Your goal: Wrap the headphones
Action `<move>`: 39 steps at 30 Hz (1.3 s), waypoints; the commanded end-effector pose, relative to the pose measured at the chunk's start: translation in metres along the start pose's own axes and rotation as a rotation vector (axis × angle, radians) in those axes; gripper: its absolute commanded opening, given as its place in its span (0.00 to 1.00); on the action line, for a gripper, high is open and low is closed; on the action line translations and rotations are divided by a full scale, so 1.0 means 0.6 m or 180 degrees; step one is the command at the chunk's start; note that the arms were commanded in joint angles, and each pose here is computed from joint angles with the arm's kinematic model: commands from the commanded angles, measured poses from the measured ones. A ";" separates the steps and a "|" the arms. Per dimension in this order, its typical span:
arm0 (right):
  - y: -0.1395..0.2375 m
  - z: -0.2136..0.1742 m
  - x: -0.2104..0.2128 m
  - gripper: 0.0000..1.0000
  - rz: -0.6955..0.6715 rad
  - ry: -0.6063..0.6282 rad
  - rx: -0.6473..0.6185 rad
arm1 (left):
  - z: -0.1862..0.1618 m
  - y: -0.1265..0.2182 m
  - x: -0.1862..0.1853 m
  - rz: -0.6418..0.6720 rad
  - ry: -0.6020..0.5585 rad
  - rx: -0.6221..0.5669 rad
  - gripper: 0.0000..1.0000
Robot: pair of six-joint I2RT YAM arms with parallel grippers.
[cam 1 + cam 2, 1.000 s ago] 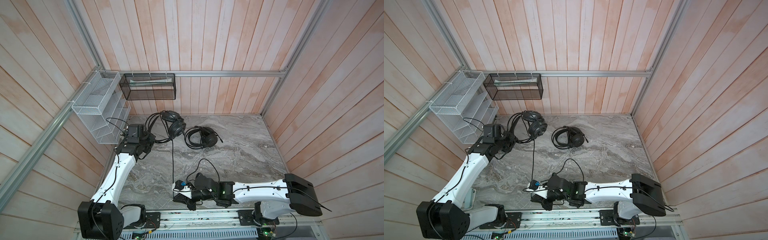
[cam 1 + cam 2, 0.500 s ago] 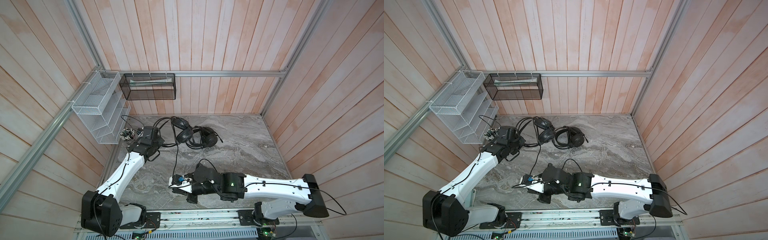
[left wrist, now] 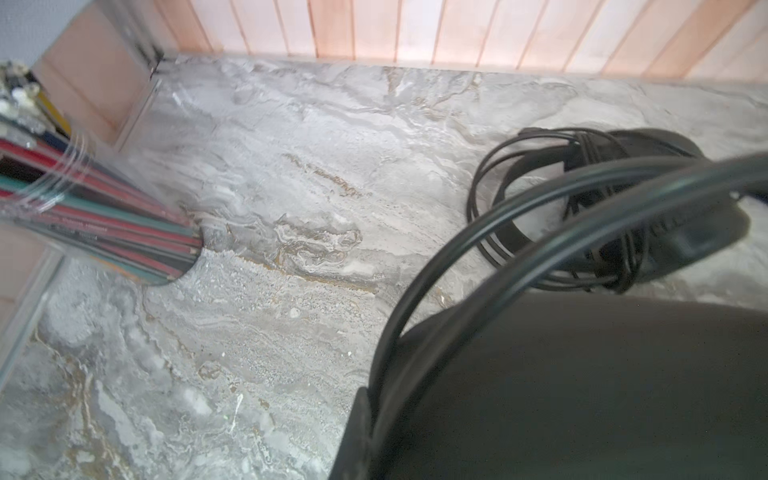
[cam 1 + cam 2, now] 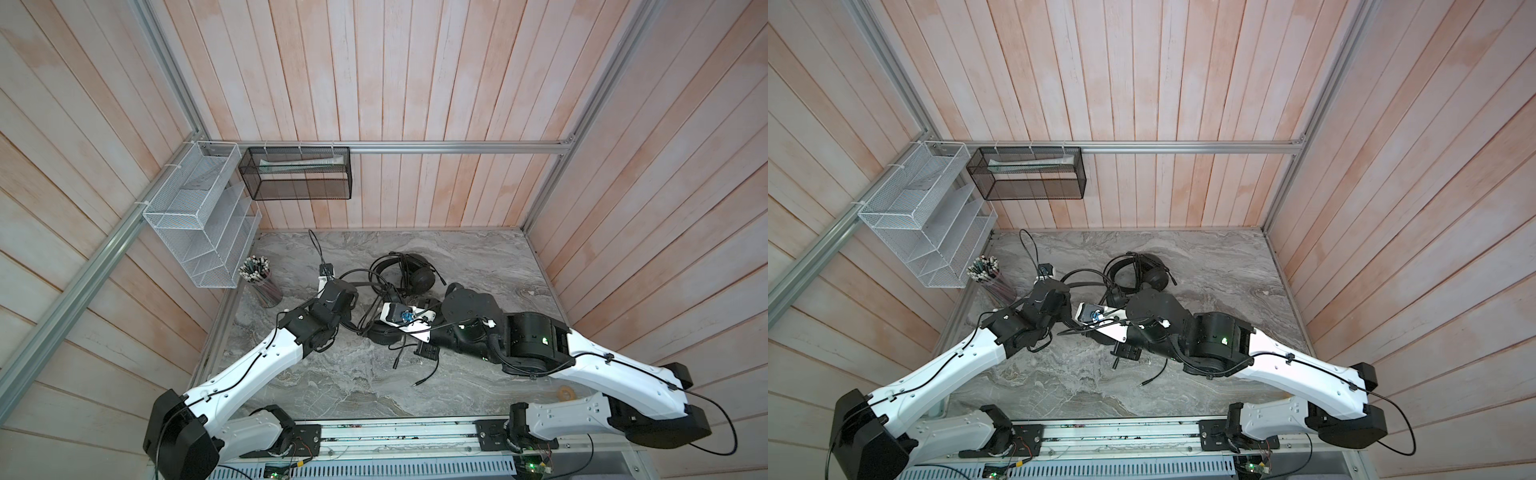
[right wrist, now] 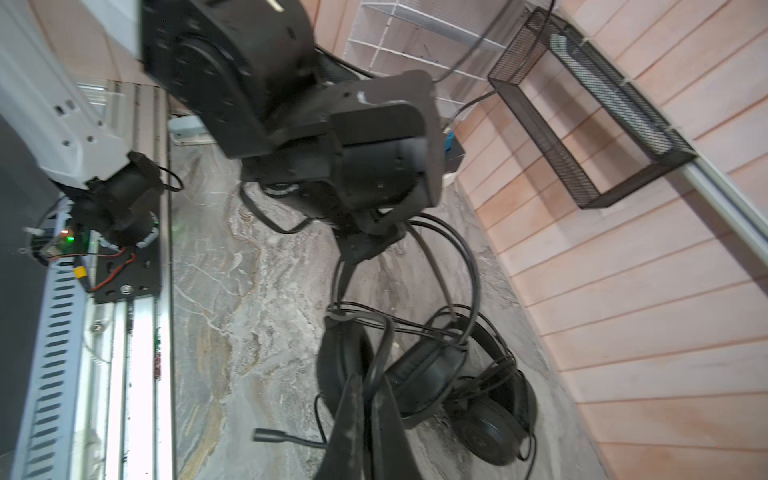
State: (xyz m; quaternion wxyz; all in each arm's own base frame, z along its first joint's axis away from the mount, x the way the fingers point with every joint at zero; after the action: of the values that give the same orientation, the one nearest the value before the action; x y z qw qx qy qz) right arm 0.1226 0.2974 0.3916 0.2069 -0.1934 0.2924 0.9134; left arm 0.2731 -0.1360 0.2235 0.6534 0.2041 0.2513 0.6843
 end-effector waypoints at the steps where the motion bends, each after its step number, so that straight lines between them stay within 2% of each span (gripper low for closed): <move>1: 0.020 -0.002 -0.066 0.00 -0.0587 -0.0016 0.0056 | 0.006 0.020 0.009 0.0039 -0.0318 -0.0280 0.00; 8: 0.000 -0.045 -0.155 0.00 -0.1355 -0.0332 0.0114 | -0.011 0.053 0.009 -0.0243 -0.0566 -0.0404 0.00; 13: 0.001 -0.059 -0.200 0.00 -0.1695 -0.0573 0.0047 | -0.016 0.070 0.016 -0.0383 -0.0528 -0.0468 0.00; 23: -0.033 -0.101 -0.223 0.00 -0.1913 -0.0852 0.0050 | -0.001 0.104 0.021 -0.0639 -0.0313 -0.0603 0.00; 32: -0.073 -0.129 -0.205 0.01 -0.1740 -0.0872 0.0055 | 0.003 0.146 0.020 -0.1054 -0.0145 -0.0605 0.00; 39: -0.101 -0.141 -0.187 0.02 -0.1547 -0.0977 -0.0094 | 0.025 0.182 0.008 -0.1388 0.0057 -0.0568 0.00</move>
State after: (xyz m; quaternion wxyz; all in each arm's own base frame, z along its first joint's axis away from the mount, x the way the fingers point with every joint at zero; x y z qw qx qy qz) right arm 0.2507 0.2676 0.3405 0.4171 -0.1326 0.2360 0.8676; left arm 0.2056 -0.1236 0.2777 0.7702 0.1105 0.2113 0.5916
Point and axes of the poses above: each gripper's point midway between its finger pads, its own y axis back along the fingers, its own x axis along the line the jaws close on, z = x × y, the point moved 4 cm from there along y, back along the fingers, and after that the axes turned 5 degrees about y, right-handed, at the moved point
